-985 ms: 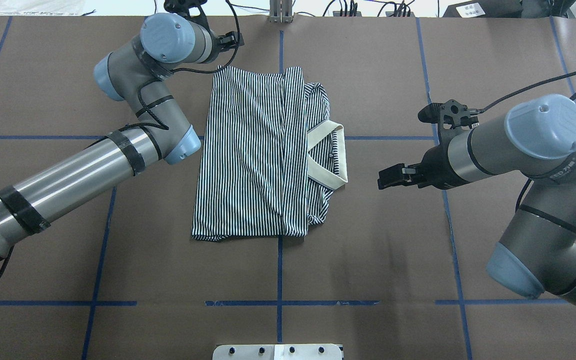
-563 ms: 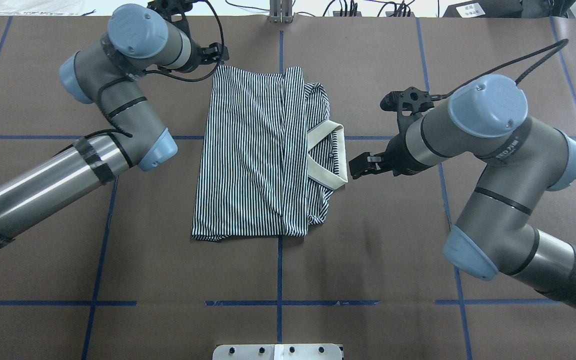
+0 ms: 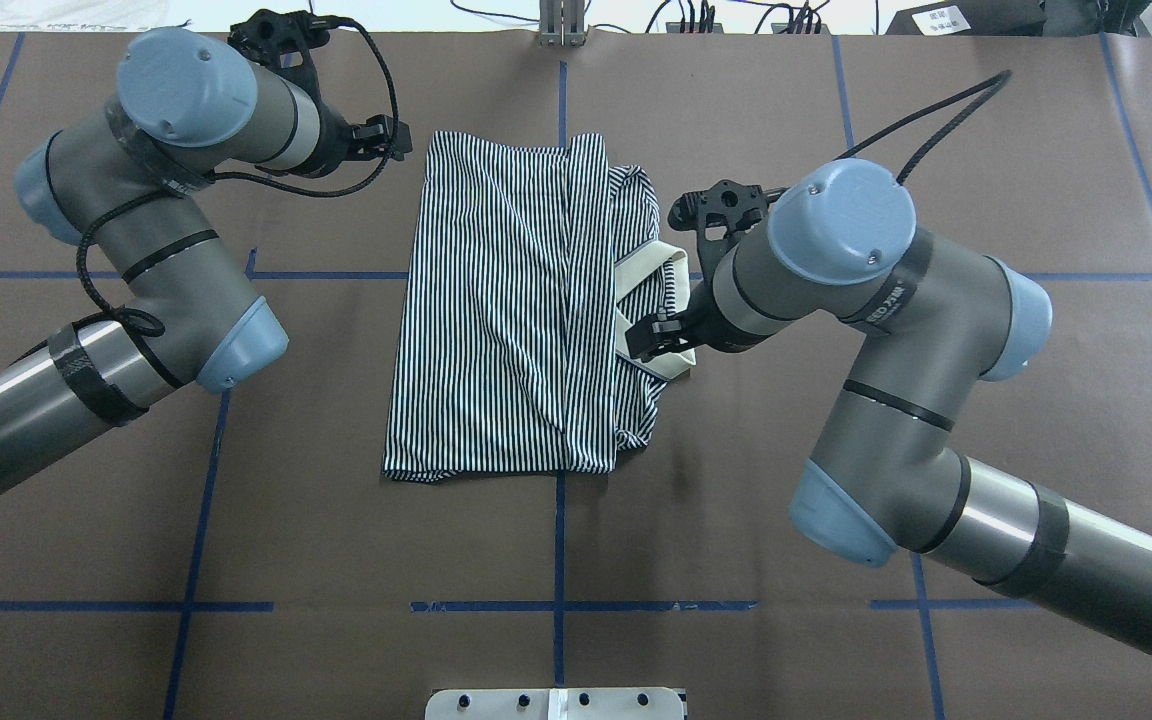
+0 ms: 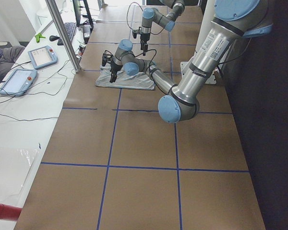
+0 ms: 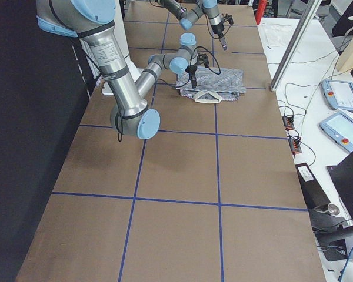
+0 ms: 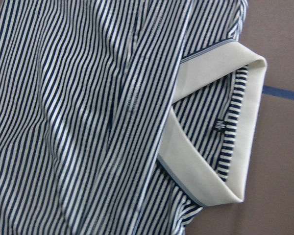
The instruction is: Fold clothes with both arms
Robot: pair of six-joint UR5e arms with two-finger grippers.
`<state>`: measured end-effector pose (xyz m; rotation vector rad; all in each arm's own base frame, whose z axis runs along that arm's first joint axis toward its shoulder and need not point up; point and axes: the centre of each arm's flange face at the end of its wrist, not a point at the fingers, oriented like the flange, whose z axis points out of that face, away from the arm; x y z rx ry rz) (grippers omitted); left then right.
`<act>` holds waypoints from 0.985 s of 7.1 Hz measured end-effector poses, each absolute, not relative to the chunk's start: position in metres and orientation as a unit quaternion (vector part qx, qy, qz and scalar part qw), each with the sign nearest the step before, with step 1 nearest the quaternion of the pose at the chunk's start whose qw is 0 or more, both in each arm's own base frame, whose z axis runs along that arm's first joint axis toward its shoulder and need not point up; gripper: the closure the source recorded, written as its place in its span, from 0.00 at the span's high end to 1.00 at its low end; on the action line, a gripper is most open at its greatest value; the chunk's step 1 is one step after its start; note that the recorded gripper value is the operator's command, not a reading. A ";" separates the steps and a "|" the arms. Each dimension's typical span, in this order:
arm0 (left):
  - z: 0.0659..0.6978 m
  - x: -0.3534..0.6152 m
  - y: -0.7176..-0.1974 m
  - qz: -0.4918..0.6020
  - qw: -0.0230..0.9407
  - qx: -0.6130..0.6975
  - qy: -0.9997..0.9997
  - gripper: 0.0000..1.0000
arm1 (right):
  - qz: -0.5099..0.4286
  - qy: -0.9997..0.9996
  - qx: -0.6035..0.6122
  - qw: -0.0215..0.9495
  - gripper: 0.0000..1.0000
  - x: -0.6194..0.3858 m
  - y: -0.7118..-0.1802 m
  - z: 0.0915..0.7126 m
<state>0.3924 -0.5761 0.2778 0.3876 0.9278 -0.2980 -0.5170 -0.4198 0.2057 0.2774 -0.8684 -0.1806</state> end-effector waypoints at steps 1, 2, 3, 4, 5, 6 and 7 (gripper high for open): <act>0.285 0.382 -0.563 -0.140 0.866 0.180 0.445 1.00 | -0.103 -0.407 0.153 0.894 1.00 -0.547 -0.404 0.187; 0.291 0.376 -0.556 -0.138 0.867 0.177 0.444 1.00 | -0.139 -0.395 0.180 0.890 1.00 -0.568 -0.389 0.174; 0.293 0.374 -0.553 -0.138 0.868 0.175 0.444 1.00 | -0.194 -0.376 0.212 0.881 1.00 -0.584 -0.374 0.169; 0.295 0.374 -0.552 -0.138 0.868 0.174 0.444 1.00 | -0.237 -0.354 0.230 0.875 0.97 -0.595 -0.360 0.168; 0.296 0.374 -0.551 -0.138 0.869 0.173 0.443 1.00 | -0.263 -0.331 0.237 0.875 0.93 -0.604 -0.349 0.169; 0.296 0.374 -0.550 -0.139 0.868 0.173 0.444 1.00 | -0.279 -0.314 0.239 0.875 0.86 -0.611 -0.338 0.171; 0.296 0.374 -0.550 -0.140 0.868 0.173 0.444 1.00 | -0.289 -0.303 0.239 0.876 0.79 -0.616 -0.331 0.174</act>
